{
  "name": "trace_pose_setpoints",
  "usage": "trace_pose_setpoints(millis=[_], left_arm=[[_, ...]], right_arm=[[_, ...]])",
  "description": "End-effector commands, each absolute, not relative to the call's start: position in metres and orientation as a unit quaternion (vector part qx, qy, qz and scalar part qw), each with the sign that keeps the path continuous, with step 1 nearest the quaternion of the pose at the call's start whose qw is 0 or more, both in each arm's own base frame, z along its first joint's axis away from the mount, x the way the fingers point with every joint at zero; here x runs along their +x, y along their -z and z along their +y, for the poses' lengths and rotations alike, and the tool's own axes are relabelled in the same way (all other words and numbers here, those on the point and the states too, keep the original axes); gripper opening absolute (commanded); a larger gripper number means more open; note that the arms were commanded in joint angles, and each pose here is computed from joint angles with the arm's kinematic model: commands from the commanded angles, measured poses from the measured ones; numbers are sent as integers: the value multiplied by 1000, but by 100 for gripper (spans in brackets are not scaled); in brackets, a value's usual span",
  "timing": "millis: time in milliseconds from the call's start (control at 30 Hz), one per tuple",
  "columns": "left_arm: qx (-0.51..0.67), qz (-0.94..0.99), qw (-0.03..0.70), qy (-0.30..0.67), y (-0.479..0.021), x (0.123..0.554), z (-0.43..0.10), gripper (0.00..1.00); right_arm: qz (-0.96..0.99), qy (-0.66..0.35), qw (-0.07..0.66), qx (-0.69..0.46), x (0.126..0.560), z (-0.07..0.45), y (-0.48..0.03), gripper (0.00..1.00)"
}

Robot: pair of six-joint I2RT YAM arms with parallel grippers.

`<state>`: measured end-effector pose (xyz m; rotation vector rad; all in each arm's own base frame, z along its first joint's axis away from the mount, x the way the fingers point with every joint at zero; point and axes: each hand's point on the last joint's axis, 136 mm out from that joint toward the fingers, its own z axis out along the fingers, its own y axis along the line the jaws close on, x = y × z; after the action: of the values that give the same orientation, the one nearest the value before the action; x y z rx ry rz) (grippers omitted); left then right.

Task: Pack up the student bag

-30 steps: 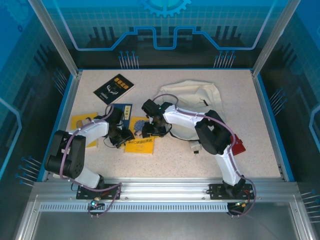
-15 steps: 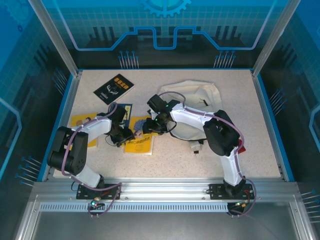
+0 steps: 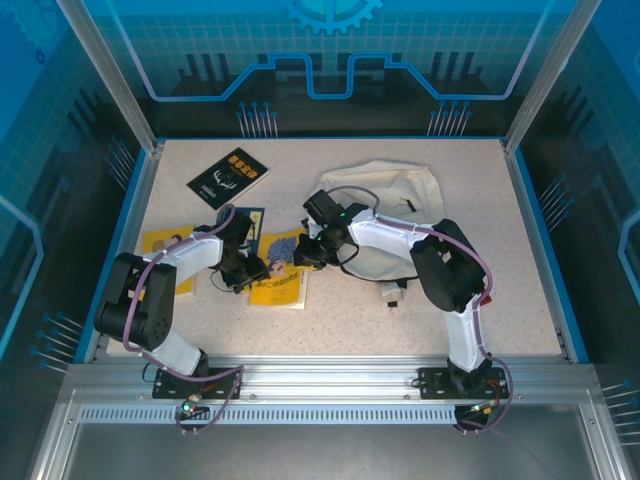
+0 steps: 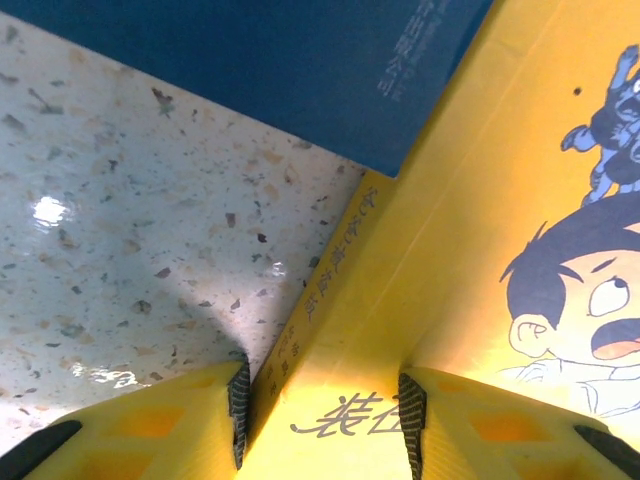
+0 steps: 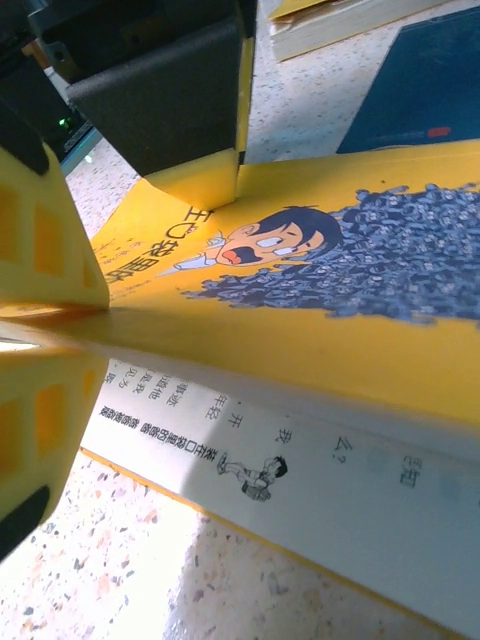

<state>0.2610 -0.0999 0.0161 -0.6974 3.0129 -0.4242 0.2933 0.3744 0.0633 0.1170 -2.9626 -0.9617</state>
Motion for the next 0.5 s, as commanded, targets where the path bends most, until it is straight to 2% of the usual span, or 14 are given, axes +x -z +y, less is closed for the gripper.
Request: trace_pose_setpoints(millis=[0,100,200,300,467], left_arm=[[-224,965,24,136,-11,263,-103,47],[-229,955,46,181,-35,277,-110,57],[-231,939,67,245,-66,295,-117,69],[-220,928,82,288,-91,306,-121,76],[-205,910,113,343,-117,318,-124,94]], right_arm=[[-946,319,-11,53,299,377,-70,6],[-944,321,-28,65,302,374,-76,0],[-933,341,-64,93,306,371,-94,0],[-913,379,-94,118,308,366,-118,0],[-877,441,-123,145,308,352,-157,0]])
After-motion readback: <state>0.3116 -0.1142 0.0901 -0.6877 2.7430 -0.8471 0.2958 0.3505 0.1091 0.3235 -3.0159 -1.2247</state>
